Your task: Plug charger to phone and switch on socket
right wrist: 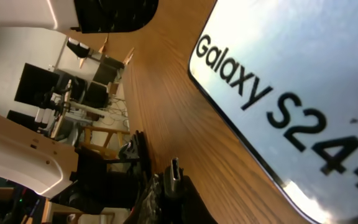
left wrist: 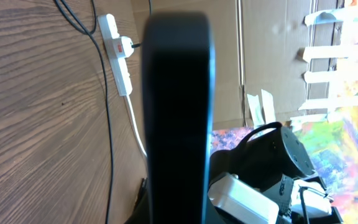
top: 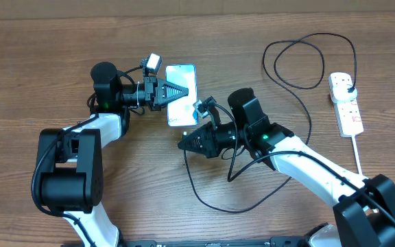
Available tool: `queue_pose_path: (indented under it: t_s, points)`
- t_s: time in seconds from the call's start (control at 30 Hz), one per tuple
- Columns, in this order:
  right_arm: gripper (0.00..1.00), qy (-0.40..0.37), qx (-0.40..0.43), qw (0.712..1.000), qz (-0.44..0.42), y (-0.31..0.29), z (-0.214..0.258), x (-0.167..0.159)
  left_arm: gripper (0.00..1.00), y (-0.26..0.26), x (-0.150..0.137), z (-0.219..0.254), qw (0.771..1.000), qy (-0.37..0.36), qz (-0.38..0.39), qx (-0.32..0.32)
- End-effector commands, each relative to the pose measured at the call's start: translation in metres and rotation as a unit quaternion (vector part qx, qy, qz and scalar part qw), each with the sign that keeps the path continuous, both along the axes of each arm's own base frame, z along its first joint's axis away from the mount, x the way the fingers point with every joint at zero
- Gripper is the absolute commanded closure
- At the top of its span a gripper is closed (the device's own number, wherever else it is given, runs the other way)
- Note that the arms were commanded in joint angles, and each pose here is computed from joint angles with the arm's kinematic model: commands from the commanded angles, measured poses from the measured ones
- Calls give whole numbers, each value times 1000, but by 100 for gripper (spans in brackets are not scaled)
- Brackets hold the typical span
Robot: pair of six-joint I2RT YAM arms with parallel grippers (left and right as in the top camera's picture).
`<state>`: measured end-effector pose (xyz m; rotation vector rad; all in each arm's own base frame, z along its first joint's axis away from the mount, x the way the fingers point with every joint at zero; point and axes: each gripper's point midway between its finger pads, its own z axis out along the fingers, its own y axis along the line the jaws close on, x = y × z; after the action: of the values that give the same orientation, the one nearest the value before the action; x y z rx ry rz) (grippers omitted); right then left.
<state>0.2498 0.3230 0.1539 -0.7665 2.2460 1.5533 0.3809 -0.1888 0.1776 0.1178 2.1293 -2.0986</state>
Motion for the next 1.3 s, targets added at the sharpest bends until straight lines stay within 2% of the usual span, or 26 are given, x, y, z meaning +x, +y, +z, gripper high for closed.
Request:
queue_pose_path:
  t_s: [0.0, 0.17, 0.3, 0.57, 0.7, 0.83, 0.9, 0.97, 1.0, 1.03, 1.13, 1.2, 1.27]
  points:
    - [96, 2, 11, 1000, 7, 1, 6, 0, 96, 0, 1, 3, 1000, -4, -1, -1]
    - [96, 9, 1, 1000, -15, -9, 1, 11, 96, 3, 1, 3, 1000, -22, 0, 0]
    - [96, 19, -72, 993, -92, -31, -27, 32, 96, 16, 15, 1, 999, -33, 38, 4]
    - [96, -85, -219, 958, -167, -56, -66, 58, 96, 37, 34, -1, 994, -48, 95, 13]
    - [96, -117, -251, 945, -175, -60, -71, 63, 96, 40, 40, -11, 992, -36, 116, 24]
    - [96, -114, -274, 938, -179, -65, -83, 64, 96, 42, 45, -23, 990, -18, 134, 37]
    - [79, -109, -280, 938, -175, -65, -90, 62, 96, 41, 44, -24, 990, -21, 132, 39]
    - [50, -106, -282, 937, -174, -66, -92, 62, 96, 41, 44, -24, 990, -22, 131, 39]
    - [39, -106, -283, 937, -174, -66, -92, 62, 96, 41, 44, -24, 990, -21, 132, 39]
    - [35, -106, -282, 937, -174, -66, -92, 62, 96, 42, 44, -24, 990, -22, 132, 39]
    - [30, -105, -283, 937, -174, -66, -91, 62, 96, 41, 42, -24, 991, -23, 128, 38]
    - [14, -103, -283, 938, -172, -65, -89, 62, 96, 41, 41, -23, 991, -25, 124, 37]
    - [8, -103, -287, 937, -172, -64, -84, 64, 96, 40, 41, -23, 991, -27, 122, 37]
